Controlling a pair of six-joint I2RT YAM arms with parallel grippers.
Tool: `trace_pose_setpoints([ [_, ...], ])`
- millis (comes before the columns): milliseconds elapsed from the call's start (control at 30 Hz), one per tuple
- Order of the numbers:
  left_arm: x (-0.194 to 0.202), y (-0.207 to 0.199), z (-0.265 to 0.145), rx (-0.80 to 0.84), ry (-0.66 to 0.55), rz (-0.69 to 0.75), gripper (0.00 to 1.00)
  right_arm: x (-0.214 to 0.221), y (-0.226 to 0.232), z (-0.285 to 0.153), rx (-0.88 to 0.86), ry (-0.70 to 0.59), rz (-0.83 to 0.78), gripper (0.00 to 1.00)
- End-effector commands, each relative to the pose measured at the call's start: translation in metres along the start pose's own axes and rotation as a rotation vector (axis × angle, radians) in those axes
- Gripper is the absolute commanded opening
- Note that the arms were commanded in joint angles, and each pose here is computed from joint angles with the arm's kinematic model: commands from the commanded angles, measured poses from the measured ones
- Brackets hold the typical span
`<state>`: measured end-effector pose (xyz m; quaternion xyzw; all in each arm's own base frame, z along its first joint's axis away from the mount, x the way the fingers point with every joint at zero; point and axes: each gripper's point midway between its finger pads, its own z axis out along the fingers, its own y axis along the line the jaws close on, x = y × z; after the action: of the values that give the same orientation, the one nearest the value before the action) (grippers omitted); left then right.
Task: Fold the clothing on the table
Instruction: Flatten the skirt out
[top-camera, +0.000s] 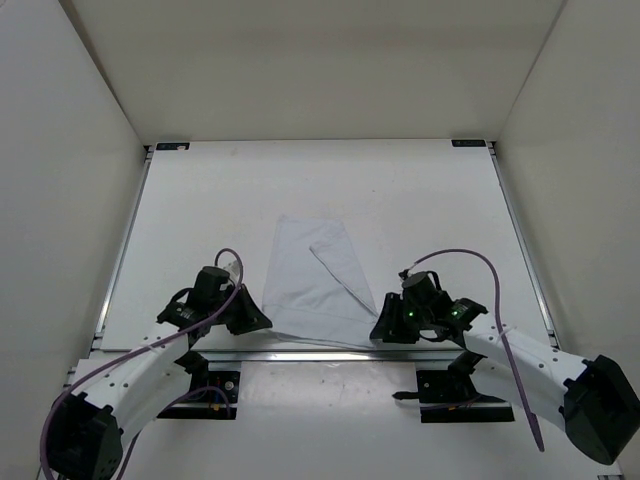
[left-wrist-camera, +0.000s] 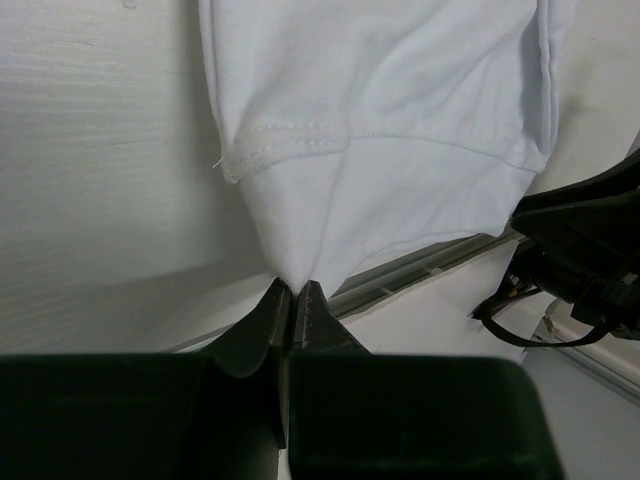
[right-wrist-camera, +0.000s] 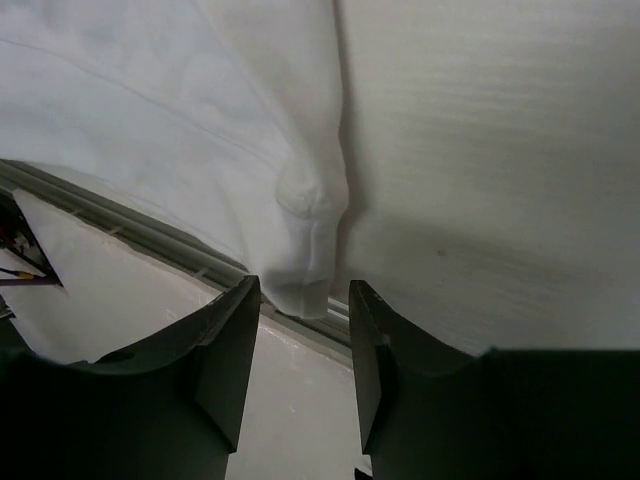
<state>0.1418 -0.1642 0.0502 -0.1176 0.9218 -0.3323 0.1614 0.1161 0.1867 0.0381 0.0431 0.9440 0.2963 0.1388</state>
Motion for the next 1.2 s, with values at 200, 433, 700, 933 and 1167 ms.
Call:
trace_pose_setpoints([
  [200, 0.004, -0.004, 0.000, 0.031, -0.017, -0.025, 0.00, 0.016, 0.006, 0.023, 0.023, 0.078, 0.031, 0.13],
  [433, -0.134, -0.091, -0.023, 0.113, -0.192, 0.035, 0.00, -0.174, 0.066, -0.025, -0.144, -0.224, -0.074, 0.00],
  [700, -0.337, -0.226, -0.089, 0.195, -0.483, 0.161, 0.00, -0.373, 0.137, -0.120, -0.284, -0.502, -0.255, 0.00],
  [933, -0.250, -0.135, -0.033, 0.142, -0.341, 0.103, 0.00, -0.285, 0.057, -0.052, -0.233, -0.366, -0.124, 0.00],
  [1167, -0.092, -0.031, -0.002, 0.025, -0.130, 0.068, 0.00, -0.150, 0.021, -0.020, -0.190, -0.215, -0.046, 0.00],
])
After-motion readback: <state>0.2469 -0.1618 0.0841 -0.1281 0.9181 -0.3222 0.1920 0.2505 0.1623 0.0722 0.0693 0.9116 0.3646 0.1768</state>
